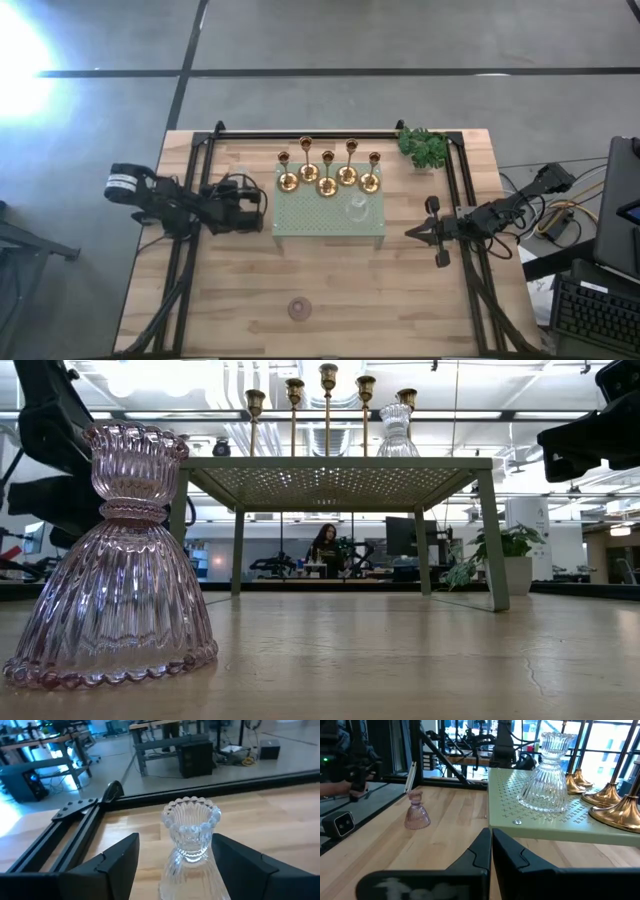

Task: Pick & Place candle stick holders
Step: Put the white crystal glass candle holder on the shelf

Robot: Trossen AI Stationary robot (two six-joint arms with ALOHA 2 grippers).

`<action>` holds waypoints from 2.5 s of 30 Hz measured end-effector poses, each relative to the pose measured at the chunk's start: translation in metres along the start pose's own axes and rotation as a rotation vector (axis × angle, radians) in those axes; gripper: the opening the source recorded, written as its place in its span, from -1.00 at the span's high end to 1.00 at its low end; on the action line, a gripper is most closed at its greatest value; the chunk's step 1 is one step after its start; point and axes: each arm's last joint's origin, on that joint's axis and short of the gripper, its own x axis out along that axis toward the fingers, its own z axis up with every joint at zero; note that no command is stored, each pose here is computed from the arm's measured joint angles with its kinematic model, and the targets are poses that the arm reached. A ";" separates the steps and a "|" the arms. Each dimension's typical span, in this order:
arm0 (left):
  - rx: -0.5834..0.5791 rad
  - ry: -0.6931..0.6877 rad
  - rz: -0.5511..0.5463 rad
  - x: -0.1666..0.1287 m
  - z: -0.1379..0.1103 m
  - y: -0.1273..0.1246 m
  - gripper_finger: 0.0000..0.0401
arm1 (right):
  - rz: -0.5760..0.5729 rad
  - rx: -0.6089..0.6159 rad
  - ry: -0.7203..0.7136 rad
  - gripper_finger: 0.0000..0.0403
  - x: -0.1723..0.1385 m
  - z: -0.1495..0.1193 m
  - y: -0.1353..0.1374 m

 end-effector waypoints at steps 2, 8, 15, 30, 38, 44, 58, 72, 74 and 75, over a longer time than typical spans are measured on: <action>-0.018 -0.003 0.020 0.004 -0.001 0.002 -0.25 | 0.000 0.000 0.000 0.96 0.000 0.000 0.000; -0.103 -0.019 0.043 0.011 -0.006 0.007 -0.20 | 0.000 0.000 0.000 0.96 0.000 0.000 0.000; -0.142 -0.069 0.055 0.015 -0.010 0.013 -0.18 | 0.000 0.000 0.000 0.96 0.000 0.000 0.000; -0.153 -0.074 0.139 0.033 0.000 0.009 -0.17 | 0.000 0.000 0.000 0.96 0.000 0.000 0.000; -0.181 -0.061 0.192 0.044 0.003 0.012 0.09 | 0.000 0.000 0.000 0.96 0.000 0.000 0.000; -0.163 -0.054 0.201 0.046 -0.001 0.012 0.64 | 0.000 0.000 0.000 0.96 0.000 0.000 0.000; -0.165 0.130 0.070 0.046 -0.008 0.008 0.96 | 0.000 0.000 0.000 0.96 0.000 0.000 0.000; -0.236 0.137 -0.176 0.010 0.009 -0.002 0.77 | 0.000 0.000 0.000 0.96 0.000 0.000 0.000; -0.237 0.095 -0.194 0.001 0.015 0.001 0.65 | 0.000 0.000 0.000 0.96 0.000 0.000 0.000; -0.233 0.076 -0.194 -0.003 0.018 0.004 0.59 | 0.000 0.000 0.000 0.96 0.000 0.000 0.000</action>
